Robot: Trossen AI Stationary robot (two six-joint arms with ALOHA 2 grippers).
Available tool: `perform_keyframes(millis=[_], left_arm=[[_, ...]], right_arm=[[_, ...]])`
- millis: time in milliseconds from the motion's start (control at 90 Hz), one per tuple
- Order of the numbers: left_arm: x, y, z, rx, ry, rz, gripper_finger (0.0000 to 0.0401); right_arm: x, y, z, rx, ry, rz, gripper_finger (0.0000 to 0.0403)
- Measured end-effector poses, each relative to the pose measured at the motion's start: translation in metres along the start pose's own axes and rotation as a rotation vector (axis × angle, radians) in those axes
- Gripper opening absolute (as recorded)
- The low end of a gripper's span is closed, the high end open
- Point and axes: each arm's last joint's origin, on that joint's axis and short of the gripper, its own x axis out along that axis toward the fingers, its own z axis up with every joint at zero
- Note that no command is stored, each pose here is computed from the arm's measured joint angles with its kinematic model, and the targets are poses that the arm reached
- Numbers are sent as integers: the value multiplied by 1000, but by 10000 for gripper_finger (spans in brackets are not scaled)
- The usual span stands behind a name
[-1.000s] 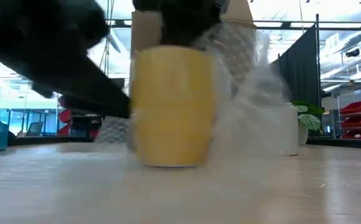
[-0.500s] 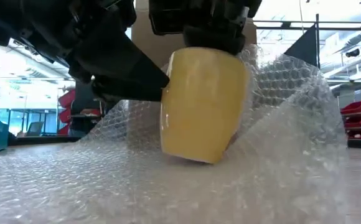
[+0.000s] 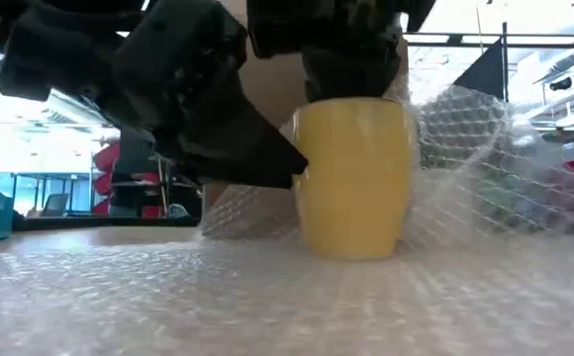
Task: Wrap mug
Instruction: Wrap the yellow mug with the transparent bubble wrap
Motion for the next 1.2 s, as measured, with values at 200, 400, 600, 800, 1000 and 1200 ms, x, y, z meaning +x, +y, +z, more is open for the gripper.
perform_keyframes(millis=[200, 400, 600, 800, 1000, 1200], left_arm=[[-18, -12, 17, 91, 65, 34, 202], [-40, -24, 27, 124, 67, 52, 202], [-45, -32, 22, 69, 73, 26, 202], [-49, -39, 18, 59, 78, 4, 202], [-53, -44, 16, 66, 79, -12, 202], [-53, -44, 16, 63, 67, 0, 202]], right_arm=[[0, 4, -3, -48, 15, 9, 32], [-10, 5, 1, -48, 21, -1, 92], [-37, 8, 10, -42, 39, -5, 124], [-77, 12, 13, -10, 89, -28, 121], [-94, 12, 10, 44, 105, -108, 98], [-53, 6, 0, 63, 157, -108, 53]])
